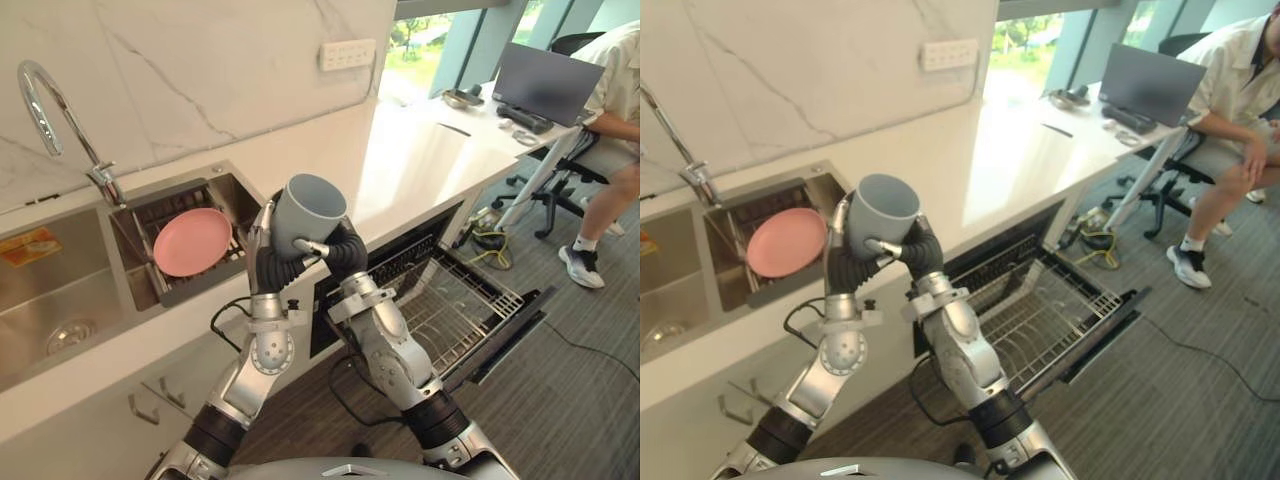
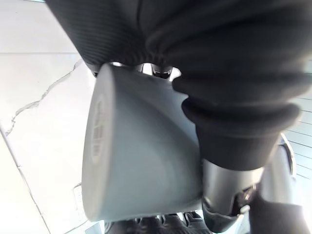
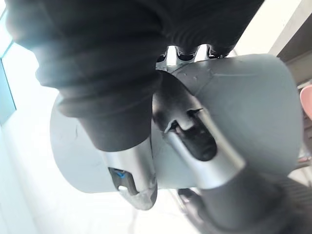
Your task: Walk over to the sink, pick up the cup, carry it to the dishwasher, place the cup inside the dishwasher, then close the dishwasher door
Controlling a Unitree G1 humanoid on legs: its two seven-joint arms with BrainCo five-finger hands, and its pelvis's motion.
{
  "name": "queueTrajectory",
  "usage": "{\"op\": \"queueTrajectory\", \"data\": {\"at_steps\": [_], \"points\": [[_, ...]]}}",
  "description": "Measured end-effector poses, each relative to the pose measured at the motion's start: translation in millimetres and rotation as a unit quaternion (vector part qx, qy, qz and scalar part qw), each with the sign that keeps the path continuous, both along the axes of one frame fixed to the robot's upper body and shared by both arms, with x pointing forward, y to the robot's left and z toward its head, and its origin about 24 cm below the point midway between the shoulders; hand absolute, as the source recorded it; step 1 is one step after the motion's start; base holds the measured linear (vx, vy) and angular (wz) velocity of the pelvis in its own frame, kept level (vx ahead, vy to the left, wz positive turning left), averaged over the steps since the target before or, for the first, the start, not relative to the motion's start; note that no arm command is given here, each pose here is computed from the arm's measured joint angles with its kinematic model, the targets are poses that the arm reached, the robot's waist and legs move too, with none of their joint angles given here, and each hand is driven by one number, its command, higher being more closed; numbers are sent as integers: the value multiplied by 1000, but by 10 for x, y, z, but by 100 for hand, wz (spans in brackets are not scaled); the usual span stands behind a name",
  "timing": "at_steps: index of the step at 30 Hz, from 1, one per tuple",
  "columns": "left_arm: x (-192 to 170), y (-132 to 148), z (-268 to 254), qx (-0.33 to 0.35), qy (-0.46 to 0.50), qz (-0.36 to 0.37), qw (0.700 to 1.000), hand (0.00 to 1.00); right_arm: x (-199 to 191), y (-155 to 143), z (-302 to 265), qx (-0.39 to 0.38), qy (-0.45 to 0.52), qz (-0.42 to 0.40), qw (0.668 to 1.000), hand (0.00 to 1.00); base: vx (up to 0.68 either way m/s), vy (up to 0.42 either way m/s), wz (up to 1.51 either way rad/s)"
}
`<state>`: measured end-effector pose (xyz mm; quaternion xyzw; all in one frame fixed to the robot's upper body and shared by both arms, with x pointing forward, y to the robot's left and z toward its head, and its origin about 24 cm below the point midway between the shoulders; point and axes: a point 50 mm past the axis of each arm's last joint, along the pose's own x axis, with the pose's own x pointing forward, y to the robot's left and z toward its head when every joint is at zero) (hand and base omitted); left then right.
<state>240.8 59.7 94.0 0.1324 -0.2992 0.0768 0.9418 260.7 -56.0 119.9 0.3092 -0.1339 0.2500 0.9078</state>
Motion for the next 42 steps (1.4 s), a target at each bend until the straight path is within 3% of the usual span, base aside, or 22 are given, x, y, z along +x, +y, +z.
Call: {"op": "queueTrajectory", "data": {"at_steps": [7,24,29,32,36,42], "points": [[-112,-90,-15,-2,-11,-44,999,0,7,-86,94,123,0,-6,992,100,0,0,0],[-193,-140,79,22,-26,-99,995,0,8,-198,164,241,-10,-17,970,100,0,0,0],[-276,-100,66,24,-14,-113,993,0,-72,-377,249,281,-49,-38,958,100,-1,0,-2],[-303,-32,-167,38,48,-95,994,0,-147,-642,449,345,-121,-89,926,100,-23,-3,-4],[-267,99,-193,32,56,-60,996,0,-195,-960,454,357,-163,-155,907,100,-44,3,-12],[-254,88,-156,16,49,-54,997,0,-287,-1163,267,346,-145,-208,903,100,-5,3,-7]]}}
